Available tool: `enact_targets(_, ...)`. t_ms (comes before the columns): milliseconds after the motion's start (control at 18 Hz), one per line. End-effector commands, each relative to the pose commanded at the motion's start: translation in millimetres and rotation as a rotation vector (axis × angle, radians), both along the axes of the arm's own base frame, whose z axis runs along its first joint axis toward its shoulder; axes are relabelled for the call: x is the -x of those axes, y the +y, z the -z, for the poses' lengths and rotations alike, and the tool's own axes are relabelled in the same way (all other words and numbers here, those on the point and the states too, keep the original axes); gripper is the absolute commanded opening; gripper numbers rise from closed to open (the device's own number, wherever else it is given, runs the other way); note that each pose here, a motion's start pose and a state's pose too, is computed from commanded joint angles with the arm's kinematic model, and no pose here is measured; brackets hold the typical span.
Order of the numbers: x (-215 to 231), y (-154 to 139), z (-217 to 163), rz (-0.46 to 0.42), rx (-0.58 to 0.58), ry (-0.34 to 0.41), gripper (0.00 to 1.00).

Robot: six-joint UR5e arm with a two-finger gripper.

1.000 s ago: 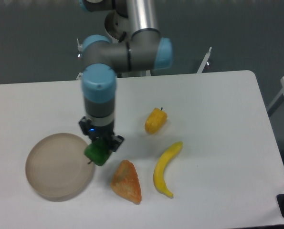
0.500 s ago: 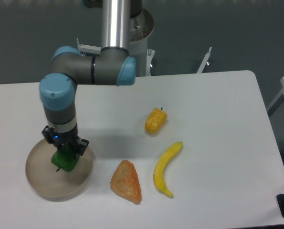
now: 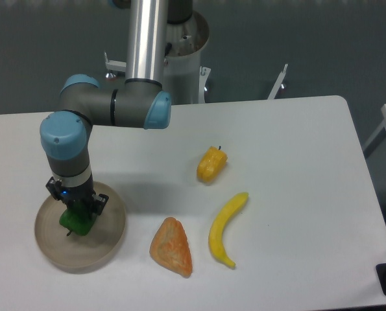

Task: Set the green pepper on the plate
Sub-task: 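Lower the green pepper onto the plate and open the gripper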

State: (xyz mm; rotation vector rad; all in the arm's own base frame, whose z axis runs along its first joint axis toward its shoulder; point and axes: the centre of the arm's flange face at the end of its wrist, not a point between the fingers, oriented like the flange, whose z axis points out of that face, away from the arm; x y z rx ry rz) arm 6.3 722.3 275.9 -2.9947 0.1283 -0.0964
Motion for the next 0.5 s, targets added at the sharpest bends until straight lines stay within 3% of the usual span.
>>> enact_targets(500,0.4,2.6,2.6,0.003,-0.008,0.0,0.42)
